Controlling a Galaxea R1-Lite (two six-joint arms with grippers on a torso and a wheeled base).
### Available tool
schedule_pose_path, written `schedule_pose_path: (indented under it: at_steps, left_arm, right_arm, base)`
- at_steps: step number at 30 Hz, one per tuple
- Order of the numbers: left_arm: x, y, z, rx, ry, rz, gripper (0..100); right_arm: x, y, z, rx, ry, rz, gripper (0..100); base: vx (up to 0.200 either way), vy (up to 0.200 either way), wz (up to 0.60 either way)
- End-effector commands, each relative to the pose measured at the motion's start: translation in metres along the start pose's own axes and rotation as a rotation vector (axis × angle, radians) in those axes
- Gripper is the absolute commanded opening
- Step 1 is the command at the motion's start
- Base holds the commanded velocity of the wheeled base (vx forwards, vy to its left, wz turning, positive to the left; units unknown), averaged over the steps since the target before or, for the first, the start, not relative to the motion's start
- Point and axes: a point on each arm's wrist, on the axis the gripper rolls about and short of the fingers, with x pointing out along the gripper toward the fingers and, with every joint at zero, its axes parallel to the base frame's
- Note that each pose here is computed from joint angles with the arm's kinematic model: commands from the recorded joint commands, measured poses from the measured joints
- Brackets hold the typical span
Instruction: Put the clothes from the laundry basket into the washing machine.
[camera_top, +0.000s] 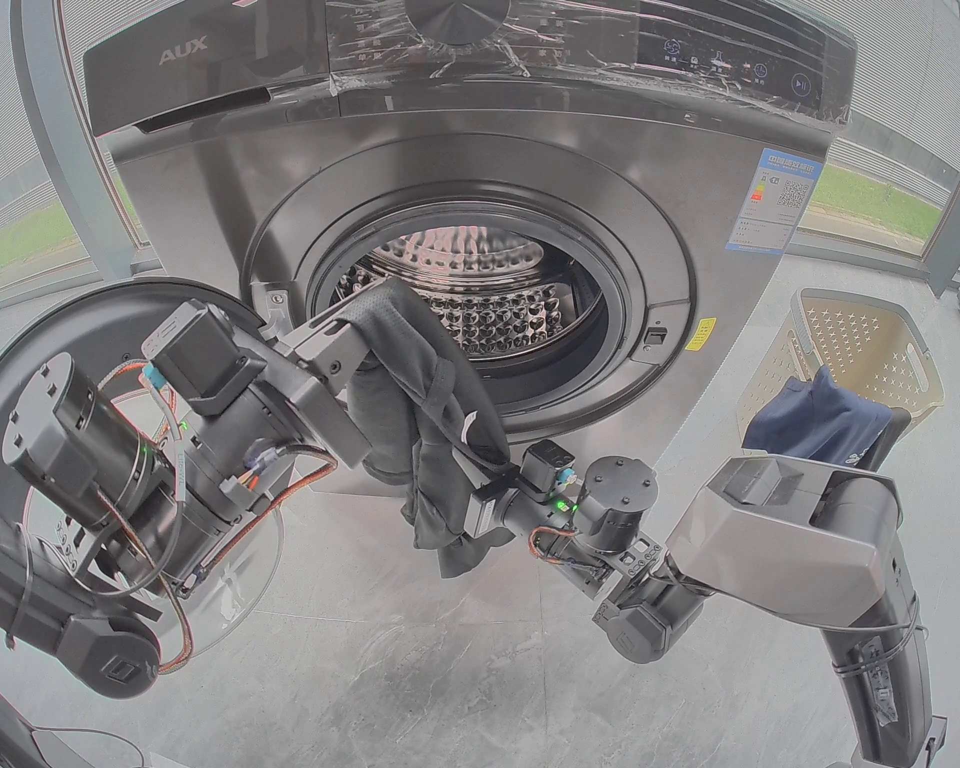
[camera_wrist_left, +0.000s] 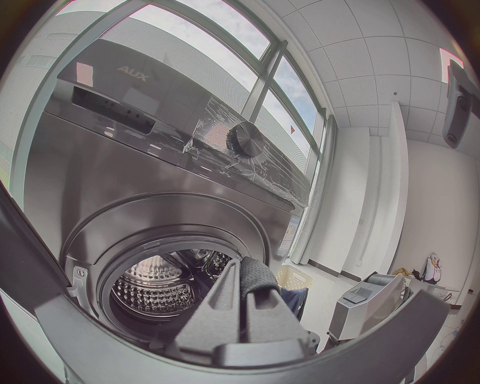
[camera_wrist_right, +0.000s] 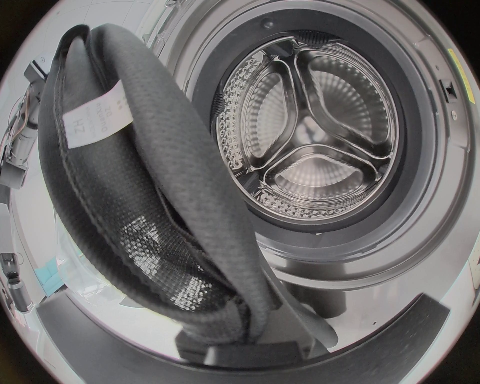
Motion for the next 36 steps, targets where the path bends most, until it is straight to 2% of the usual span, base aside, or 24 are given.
schedule_pose_path:
  at_steps: [1, 2, 4, 7, 11, 15, 16, 17, 19, 21, 22, 31, 36]
  left_arm:
    - [0.001, 0.002, -0.002, 0.001, 0.007, 0.009, 0]
    - [0.001, 0.002, -0.002, 0.001, 0.007, 0.009, 0]
    - [-0.001, 0.007, -0.005, 0.008, 0.018, 0.028, 0]
    - [-0.002, 0.011, -0.007, 0.013, 0.028, 0.042, 0]
    - [-0.005, 0.013, -0.019, 0.008, 0.078, 0.048, 0]
    - [-0.007, 0.015, -0.03, 0.004, 0.119, 0.057, 0]
    - [-0.009, 0.021, -0.035, 0.012, 0.142, 0.079, 0]
    - [-0.009, 0.021, -0.035, 0.012, 0.142, 0.079, 0]
    - [-0.012, 0.03, -0.045, 0.017, 0.179, 0.109, 0]
    - [-0.014, 0.032, -0.049, 0.018, 0.198, 0.116, 0]
    - [-0.018, 0.034, -0.059, 0.015, 0.242, 0.122, 0]
    - [-0.027, 0.037, -0.091, -0.001, 0.369, 0.132, 0]
    - [-0.033, 0.037, -0.105, 0.023, 0.435, 0.129, 0]
  right_arm:
    - [-0.01, -0.01, 0.03, -0.005, -0.03, -0.034, 0]
    - [-0.01, -0.01, 0.03, -0.005, -0.03, -0.034, 0]
    - [-0.021, -0.019, 0.047, -0.003, -0.035, -0.059, 0]
    - [-0.038, -0.022, 0.063, 0.001, -0.023, -0.076, 0]
    - [-0.056, -0.025, 0.072, -0.005, 0.001, -0.091, 0]
    - [-0.059, -0.024, 0.079, -0.003, -0.008, -0.091, 0]
    - [-0.061, -0.023, 0.085, -0.002, -0.022, -0.091, 0]
    - [-0.061, -0.023, 0.085, -0.002, -0.022, -0.091, 0]
    - [-0.061, -0.021, 0.091, -0.004, -0.038, -0.084, 0]
    - [-0.062, -0.02, 0.094, -0.004, -0.044, -0.082, 0]
    - [-0.062, -0.018, 0.098, -0.004, -0.054, -0.079, 0]
    - [-0.06, -0.008, 0.11, -0.002, -0.094, -0.061, 0]
    - [-0.054, -0.003, 0.119, -0.001, -0.139, -0.061, 0]
  base:
    - [0.0, 0.0, 0.0]
    - [0.0, 0.0, 0.0]
    - [0.0, 0.0, 0.0]
    - [0.0, 0.0, 0.0]
    - [0.0, 0.0, 0.0]
    - [0.0, 0.0, 0.0]
    - [0.0, 0.0, 0.0]
    - [0.0, 0.0, 0.0]
    - [0.0, 0.0, 0.0]
    - [0.0, 0.0, 0.0]
    - [0.0, 0.0, 0.0]
    - [0.0, 0.0, 0.0]
    - [0.0, 0.0, 0.0]
